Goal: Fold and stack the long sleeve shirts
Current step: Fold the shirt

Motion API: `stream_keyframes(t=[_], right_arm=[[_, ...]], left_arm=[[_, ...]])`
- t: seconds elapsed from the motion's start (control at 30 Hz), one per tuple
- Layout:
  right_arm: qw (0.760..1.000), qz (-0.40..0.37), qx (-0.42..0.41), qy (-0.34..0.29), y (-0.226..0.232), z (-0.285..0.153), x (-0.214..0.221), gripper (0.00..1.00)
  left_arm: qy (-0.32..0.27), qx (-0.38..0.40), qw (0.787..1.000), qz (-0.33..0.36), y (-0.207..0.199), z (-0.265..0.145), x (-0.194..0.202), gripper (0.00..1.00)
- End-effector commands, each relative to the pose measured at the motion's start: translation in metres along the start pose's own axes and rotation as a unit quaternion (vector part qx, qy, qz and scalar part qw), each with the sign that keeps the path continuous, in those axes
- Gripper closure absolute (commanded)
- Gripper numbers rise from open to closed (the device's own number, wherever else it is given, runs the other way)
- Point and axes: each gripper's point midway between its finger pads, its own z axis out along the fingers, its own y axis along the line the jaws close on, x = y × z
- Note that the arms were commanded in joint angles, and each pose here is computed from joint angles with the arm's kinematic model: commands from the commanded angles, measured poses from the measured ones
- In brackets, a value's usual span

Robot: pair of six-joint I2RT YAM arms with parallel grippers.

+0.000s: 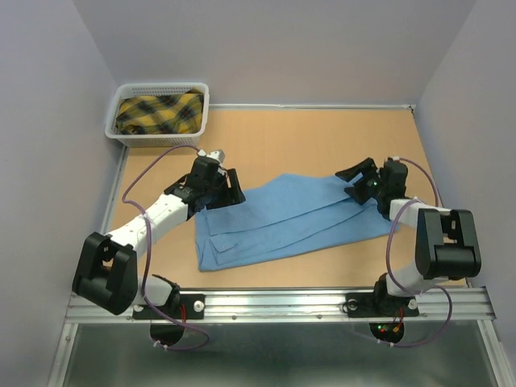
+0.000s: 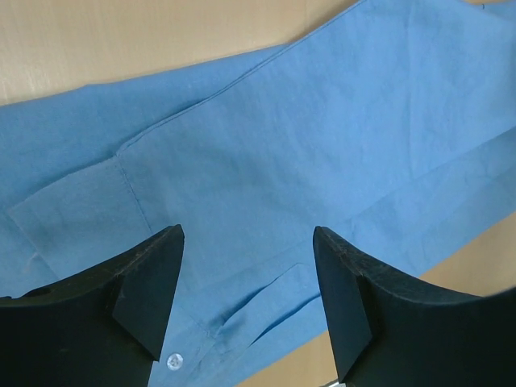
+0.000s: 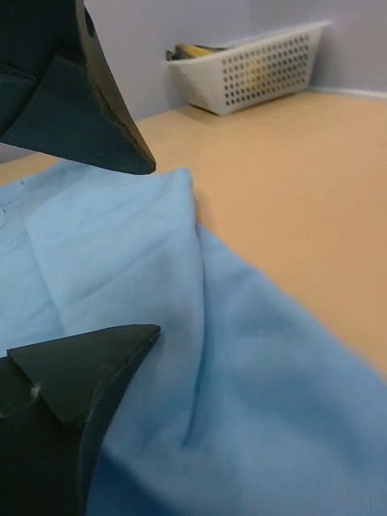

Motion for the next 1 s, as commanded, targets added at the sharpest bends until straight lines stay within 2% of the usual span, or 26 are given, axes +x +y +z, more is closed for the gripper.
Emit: stream_keyframes(t=[0.0, 0.27, 0.33, 0.43, 0.47, 0.5, 0.6, 0.67, 0.77, 0.97], right_arm=[[0.997, 0.061, 0.023, -0.049, -0.049, -0.004, -0.011, 0.2], [0.991, 0.11, 0.052, -0.061, -0.109, -0.025, -0.019, 0.2], [0.993, 0.1, 0.042, -0.055, -0.106, -0.027, -0.019, 0.21], [0.996, 0.062, 0.003, -0.06, -0.077, -0.035, -0.031, 0.22], [0.996, 0.036, -0.017, -0.074, -0.055, -0.04, -0.047, 0.22], [0.997, 0.024, -0.01, -0.069, -0.053, -0.042, -0.049, 0.22], [0.996, -0.009, -0.036, -0.084, -0.021, -0.048, -0.072, 0.22], [0.996, -0.003, -0.049, -0.078, -0.011, -0.046, -0.077, 0.22], [0.994, 0.013, -0.067, -0.081, -0.005, -0.04, -0.085, 0.22], [0.995, 0.034, -0.05, -0.079, -0.029, -0.018, -0.089, 0.22]], left_arm=[[-0.059, 0.023, 0.998, -0.007, -0.01, -0.003, -0.023, 0.24], [-0.064, -0.002, 0.998, -0.023, 0.004, 0.004, -0.019, 0.24], [-0.078, -0.019, 0.996, -0.029, 0.012, 0.003, -0.024, 0.24], [-0.105, -0.044, 0.992, -0.044, 0.024, -0.002, -0.038, 0.24], [-0.119, -0.051, 0.99, -0.05, 0.029, -0.003, -0.047, 0.25], [-0.125, -0.048, 0.99, -0.052, 0.029, -0.003, -0.051, 0.25], [-0.13, -0.049, 0.989, -0.056, 0.031, 0.002, -0.061, 0.25], [-0.131, -0.052, 0.988, -0.061, 0.033, 0.007, -0.067, 0.25], [-0.12, -0.06, 0.988, -0.076, 0.041, 0.019, -0.067, 0.26], [-0.1, -0.061, 0.988, -0.102, 0.054, 0.033, -0.054, 0.28]])
